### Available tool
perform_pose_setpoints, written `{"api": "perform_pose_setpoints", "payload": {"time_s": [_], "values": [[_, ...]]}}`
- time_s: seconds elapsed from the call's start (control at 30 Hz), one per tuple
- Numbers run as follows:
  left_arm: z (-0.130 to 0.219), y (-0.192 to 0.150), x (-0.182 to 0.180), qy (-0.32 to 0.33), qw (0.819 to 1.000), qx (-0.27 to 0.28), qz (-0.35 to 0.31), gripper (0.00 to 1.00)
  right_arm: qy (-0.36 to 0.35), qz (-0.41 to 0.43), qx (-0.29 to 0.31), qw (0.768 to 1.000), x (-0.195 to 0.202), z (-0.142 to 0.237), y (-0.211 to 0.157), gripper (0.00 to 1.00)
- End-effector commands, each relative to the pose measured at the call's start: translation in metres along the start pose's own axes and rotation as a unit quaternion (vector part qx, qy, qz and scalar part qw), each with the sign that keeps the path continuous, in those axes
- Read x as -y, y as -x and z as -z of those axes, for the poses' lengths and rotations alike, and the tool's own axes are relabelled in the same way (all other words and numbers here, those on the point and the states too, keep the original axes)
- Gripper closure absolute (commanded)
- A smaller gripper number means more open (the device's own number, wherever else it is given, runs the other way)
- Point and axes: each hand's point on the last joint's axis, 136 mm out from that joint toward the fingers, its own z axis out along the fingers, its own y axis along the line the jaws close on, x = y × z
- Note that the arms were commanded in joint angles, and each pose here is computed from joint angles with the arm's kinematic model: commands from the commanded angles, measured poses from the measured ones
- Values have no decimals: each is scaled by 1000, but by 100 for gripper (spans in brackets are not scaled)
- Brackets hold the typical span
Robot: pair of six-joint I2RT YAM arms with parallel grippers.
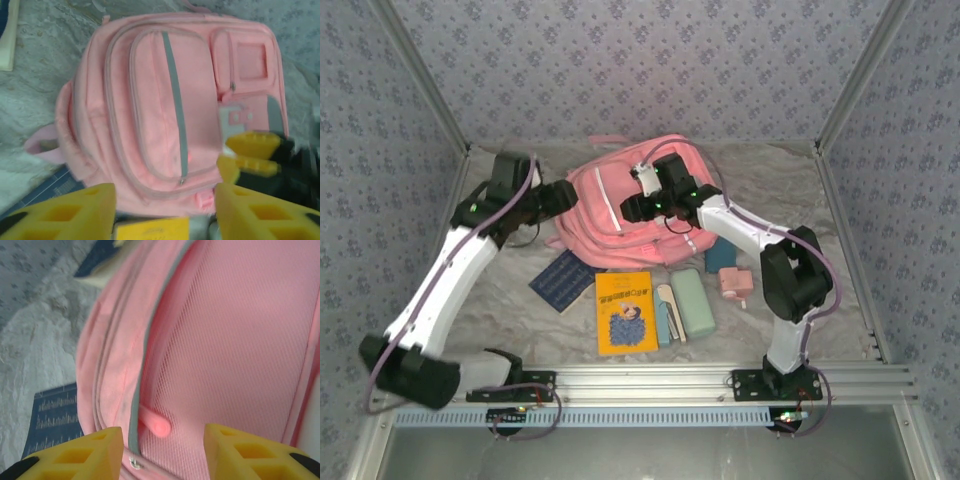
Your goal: Pack the student bag
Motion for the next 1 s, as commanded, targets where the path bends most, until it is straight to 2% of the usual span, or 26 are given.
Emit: {"api": "perform_pose_setpoints", "payload": {"time_s": [0.0,0.17,0.37,0.43,0.53,0.6,0.7,0.97], "values": [[-2,-29,-15,-14,1000,-2,-10,35,-22,-25,-76,997,-5,-2,-21,50],[-1,-70,-37,-12,999,-21,-26,35,-65,-11,-128,990,-2,-21,-45,35],[3,-84,-42,-5,997,-24,-66,35,-64,-29,-166,984,-5,-51,-60,36],[4,-84,-38,-11,997,-28,-73,35,-56,-35,-170,983,-9,-61,-60,42],[3,-84,-35,-15,996,-32,-77,35,-36,-49,-176,982,-17,-71,-60,63],[4,-83,-36,-13,996,-29,-77,35,-32,-56,-169,983,-18,-73,-55,81],[6,-84,-37,-13,996,-28,-80,35,-22,-61,-155,986,-20,-68,-45,100],[2,-107,-28,-3,990,-70,-121,36,15,-101,-95,990,-27,-36,-4,100]]}}
